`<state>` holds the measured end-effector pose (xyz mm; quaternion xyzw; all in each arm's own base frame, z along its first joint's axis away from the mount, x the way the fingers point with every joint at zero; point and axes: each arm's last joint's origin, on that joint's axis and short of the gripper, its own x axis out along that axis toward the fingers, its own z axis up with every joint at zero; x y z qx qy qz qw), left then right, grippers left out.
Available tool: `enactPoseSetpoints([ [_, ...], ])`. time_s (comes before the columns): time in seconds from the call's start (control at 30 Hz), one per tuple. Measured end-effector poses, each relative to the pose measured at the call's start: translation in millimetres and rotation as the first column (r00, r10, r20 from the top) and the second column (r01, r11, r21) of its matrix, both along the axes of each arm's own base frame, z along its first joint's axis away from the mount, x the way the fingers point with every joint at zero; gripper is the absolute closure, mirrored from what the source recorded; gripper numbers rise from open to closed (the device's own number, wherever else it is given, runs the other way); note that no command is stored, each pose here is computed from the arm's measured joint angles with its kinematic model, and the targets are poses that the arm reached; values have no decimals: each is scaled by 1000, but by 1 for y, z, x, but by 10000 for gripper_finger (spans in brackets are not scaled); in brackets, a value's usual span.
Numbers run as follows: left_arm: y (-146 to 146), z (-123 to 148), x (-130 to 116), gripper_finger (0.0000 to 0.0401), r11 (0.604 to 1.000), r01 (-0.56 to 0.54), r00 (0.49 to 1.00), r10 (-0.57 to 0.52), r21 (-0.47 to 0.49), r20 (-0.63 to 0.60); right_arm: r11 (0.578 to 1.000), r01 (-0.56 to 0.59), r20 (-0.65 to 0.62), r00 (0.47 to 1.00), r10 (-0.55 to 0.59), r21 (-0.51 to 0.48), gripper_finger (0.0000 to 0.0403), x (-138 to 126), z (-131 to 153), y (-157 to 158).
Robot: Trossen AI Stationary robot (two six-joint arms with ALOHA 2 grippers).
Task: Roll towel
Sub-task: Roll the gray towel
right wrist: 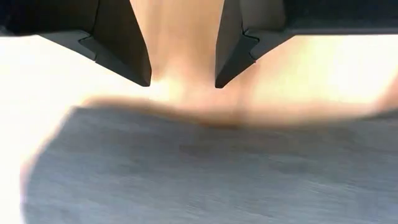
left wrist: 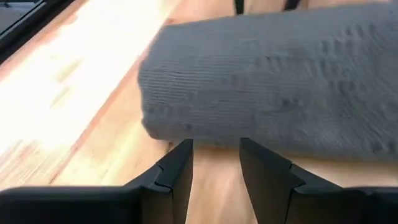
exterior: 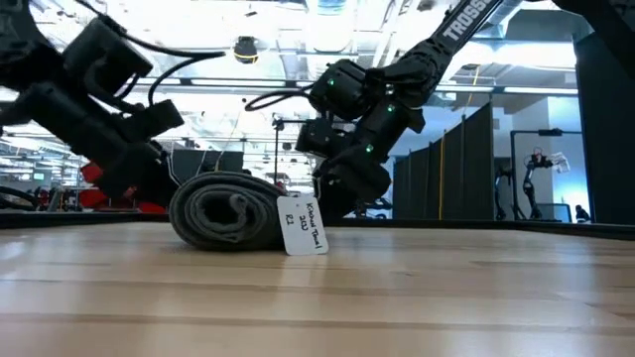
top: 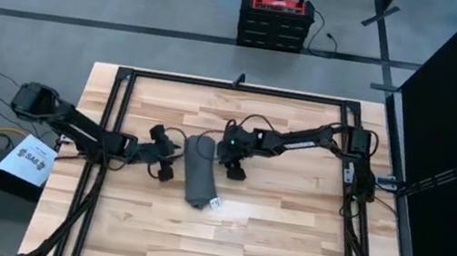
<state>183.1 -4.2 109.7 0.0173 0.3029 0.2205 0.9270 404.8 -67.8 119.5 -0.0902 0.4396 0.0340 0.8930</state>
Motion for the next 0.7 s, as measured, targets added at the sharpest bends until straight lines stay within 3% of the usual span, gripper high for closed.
enactPoseSetpoints([
  [0.23,15,-12,-3,283,993,56,996,-48,-100,82,1000,-14,-10,1000,14,6,237,-5,0,-18],
  [0.47,21,-23,31,283,986,136,991,-134,-95,28,998,-57,-7,998,57,-4,237,-6,2,-19],
  [0.7,30,-31,55,283,974,188,982,-187,-123,19,999,-19,-191,981,13,-28,237,-32,24,-20],
])
